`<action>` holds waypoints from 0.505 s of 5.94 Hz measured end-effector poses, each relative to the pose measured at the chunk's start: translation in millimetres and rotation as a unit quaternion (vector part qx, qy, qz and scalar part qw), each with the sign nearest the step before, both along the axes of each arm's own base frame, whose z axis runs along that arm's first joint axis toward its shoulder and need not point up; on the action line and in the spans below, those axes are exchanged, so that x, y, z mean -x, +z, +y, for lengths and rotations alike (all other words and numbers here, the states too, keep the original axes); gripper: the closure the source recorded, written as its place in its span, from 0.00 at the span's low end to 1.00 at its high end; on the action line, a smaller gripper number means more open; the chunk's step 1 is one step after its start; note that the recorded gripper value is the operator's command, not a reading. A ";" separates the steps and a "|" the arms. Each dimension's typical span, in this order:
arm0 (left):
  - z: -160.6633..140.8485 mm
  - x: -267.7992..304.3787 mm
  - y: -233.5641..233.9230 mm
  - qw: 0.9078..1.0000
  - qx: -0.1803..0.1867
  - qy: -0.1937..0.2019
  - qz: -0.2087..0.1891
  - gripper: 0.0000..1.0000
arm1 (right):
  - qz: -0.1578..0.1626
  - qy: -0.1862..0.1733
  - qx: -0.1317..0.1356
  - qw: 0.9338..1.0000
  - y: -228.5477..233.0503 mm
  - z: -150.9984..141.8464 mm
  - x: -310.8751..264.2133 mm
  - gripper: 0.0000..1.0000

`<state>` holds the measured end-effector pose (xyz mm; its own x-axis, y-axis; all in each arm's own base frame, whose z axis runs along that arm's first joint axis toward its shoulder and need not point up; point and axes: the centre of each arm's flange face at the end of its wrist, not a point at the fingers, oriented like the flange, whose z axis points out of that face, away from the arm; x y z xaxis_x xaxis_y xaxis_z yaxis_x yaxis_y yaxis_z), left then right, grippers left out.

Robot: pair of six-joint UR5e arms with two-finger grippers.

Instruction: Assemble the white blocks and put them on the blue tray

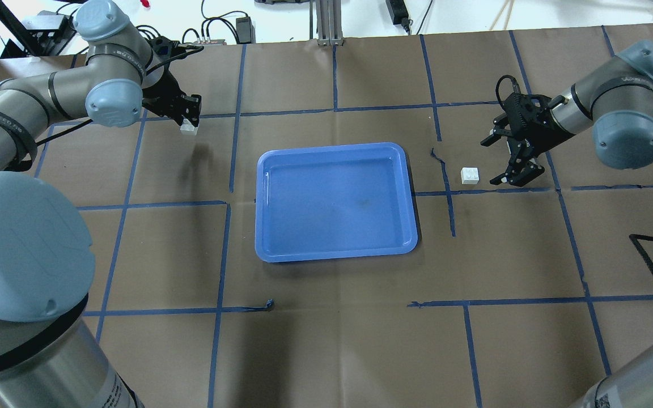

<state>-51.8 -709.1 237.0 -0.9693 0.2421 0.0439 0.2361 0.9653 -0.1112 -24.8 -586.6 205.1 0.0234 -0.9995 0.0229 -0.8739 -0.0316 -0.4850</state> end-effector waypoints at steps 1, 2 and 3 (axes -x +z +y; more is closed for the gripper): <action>11.4 43.1 15.0 0.996 0.006 -0.090 -0.006 1.00 | -0.007 -0.001 -0.002 1.000 -9.2 -0.6 -0.8 0.00; 28.8 93.1 28.7 0.981 0.013 -0.195 -0.012 1.00 | -0.011 -0.001 -0.007 1.000 -15.8 0.7 -1.9 0.00; 54.6 141.6 31.0 0.958 0.009 -0.287 -0.016 1.00 | -0.014 -0.001 -0.012 1.000 -26.1 0.7 -2.6 0.00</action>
